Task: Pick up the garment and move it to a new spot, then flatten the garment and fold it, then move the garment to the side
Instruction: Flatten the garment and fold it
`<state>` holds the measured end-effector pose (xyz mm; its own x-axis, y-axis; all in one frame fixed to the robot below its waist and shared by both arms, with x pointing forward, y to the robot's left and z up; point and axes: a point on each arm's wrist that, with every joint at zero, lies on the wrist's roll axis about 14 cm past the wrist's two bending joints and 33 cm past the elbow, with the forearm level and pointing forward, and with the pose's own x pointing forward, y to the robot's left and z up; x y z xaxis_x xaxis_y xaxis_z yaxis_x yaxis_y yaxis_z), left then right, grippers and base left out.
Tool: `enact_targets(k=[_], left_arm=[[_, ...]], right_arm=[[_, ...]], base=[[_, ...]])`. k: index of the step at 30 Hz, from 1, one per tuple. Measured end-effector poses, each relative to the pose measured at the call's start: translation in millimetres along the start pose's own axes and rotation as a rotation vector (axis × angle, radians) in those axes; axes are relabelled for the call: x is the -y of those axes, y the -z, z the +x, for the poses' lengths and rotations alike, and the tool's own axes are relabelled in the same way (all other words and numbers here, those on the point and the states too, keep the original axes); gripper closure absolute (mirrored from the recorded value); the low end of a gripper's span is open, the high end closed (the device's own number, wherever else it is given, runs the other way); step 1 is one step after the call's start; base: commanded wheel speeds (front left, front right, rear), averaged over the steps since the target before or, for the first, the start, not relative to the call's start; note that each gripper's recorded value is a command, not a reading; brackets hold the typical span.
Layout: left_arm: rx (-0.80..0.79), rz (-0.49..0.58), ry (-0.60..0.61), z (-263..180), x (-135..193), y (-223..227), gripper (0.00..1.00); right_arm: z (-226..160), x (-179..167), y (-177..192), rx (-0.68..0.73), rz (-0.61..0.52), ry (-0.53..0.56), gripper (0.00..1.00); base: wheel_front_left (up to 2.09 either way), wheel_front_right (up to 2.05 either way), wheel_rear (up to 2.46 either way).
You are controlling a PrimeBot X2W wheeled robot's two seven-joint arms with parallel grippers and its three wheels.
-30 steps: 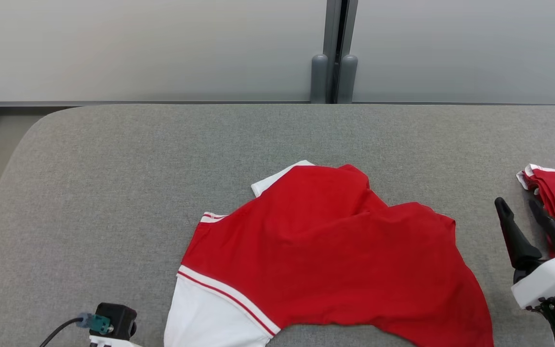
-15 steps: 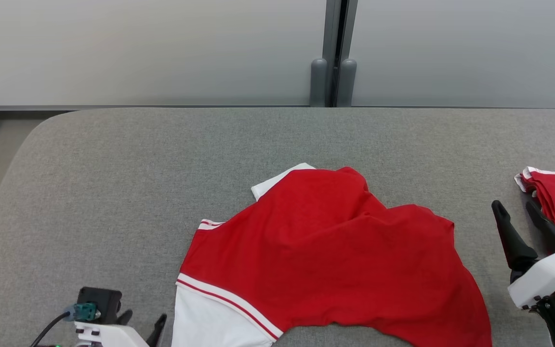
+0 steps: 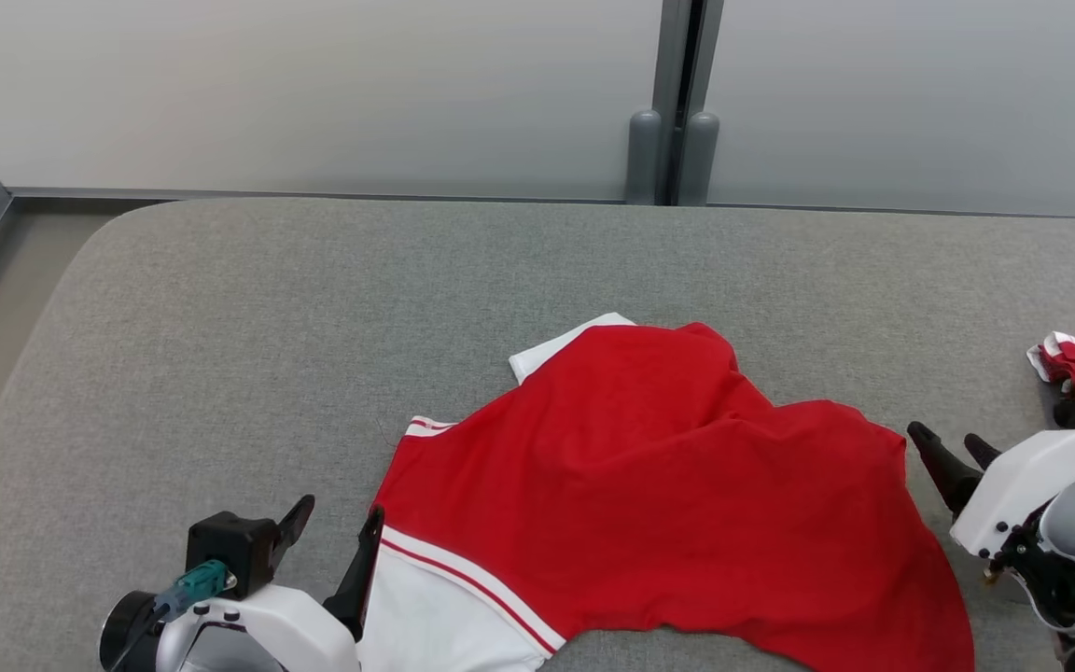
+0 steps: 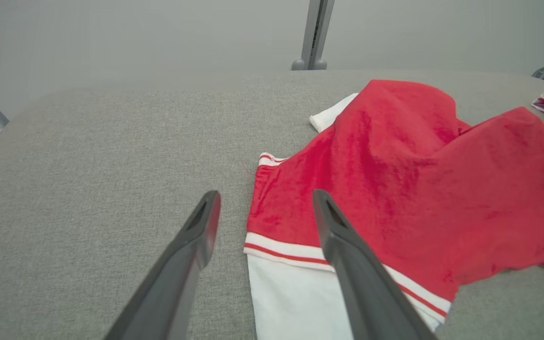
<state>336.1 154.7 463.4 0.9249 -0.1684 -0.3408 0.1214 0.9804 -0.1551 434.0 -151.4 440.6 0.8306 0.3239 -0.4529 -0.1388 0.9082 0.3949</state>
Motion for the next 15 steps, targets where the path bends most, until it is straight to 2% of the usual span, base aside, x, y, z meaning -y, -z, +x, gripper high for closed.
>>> enact_targets(k=[8,11,12,13,14,15], left_arm=[[-0.017,-0.025,-0.006,4,-2,11,0.00],[-0.024,-0.034,-0.010,5,-3,14,0.00],[-0.025,-0.034,-0.014,6,-5,15,0.00],[-0.029,-0.034,-0.017,6,-6,16,0.00],[-0.033,-0.036,-0.018,7,-7,17,0.00],[-0.034,-0.039,-0.019,7,-7,18,0.00]], right_arm=[[22,2,27,-0.178,0.032,0.022,0.00],[29,-8,40,-0.242,0.043,0.003,0.00],[31,-10,44,-0.259,0.041,-0.001,0.05],[33,-12,46,-0.269,0.044,-0.006,0.32],[34,-13,48,-0.278,0.048,-0.008,0.49],[36,-14,51,-0.288,0.048,-0.010,0.70]], base=[[0.00,0.00,0.00],[0.00,0.00,0.00],[0.00,0.00,0.00],[0.00,0.00,0.00],[0.00,0.00,0.00],[0.00,0.00,0.00]])
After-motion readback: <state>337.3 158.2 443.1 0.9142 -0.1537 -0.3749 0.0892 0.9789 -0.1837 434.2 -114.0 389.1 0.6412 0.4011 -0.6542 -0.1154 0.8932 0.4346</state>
